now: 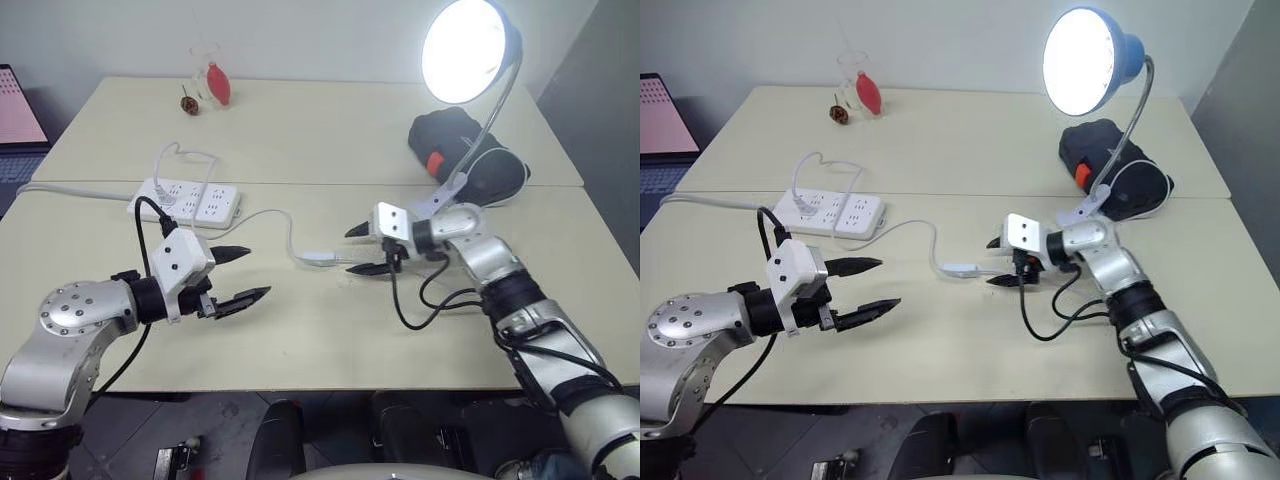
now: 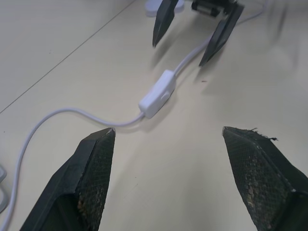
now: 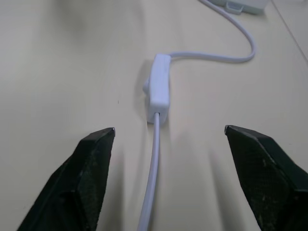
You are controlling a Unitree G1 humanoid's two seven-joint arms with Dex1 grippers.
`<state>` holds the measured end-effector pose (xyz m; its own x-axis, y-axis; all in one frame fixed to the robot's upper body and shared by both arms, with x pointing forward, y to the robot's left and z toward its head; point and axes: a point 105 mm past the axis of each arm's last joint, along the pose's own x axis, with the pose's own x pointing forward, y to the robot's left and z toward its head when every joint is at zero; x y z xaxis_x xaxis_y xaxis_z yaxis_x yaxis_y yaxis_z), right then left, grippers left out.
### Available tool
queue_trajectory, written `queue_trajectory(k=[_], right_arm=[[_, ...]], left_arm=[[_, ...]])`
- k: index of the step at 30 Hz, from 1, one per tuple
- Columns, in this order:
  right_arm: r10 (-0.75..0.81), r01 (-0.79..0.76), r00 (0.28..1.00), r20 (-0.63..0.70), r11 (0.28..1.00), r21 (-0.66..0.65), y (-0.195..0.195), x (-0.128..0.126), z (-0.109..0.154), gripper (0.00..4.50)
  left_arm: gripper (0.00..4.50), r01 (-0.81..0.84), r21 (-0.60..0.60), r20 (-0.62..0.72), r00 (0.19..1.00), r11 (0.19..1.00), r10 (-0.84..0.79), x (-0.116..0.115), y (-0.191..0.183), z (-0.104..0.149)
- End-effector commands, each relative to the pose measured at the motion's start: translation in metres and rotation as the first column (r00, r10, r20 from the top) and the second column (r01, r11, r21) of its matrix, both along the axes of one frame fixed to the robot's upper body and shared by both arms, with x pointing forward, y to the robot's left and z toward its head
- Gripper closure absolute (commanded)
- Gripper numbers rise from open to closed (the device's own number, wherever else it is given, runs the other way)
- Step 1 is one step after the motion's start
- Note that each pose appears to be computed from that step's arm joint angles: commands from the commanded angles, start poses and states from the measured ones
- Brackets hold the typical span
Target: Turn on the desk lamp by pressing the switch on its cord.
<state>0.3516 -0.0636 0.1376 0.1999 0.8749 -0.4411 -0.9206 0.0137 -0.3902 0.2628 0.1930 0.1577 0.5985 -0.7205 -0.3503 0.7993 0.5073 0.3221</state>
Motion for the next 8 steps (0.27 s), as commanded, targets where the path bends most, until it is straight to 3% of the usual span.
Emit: queue_trajectory(k=[1,8], right_arm=[[0.038,-0.042,0.998,0.058,0.997,0.072,-0.01,-0.024,0.046,0.07],[0.004,-0.006,0.999,0.045,0.999,0.044,-0.023,-0.047,0.05,0.07]], left_arm=[[0.82,-0.012,0.06,0.028,1.0,0.998,0.01,-0.002,0.01,0.008],[0.82,0.041,0.06,0.014,0.999,0.997,-0.042,-0.004,0.007,0.01]])
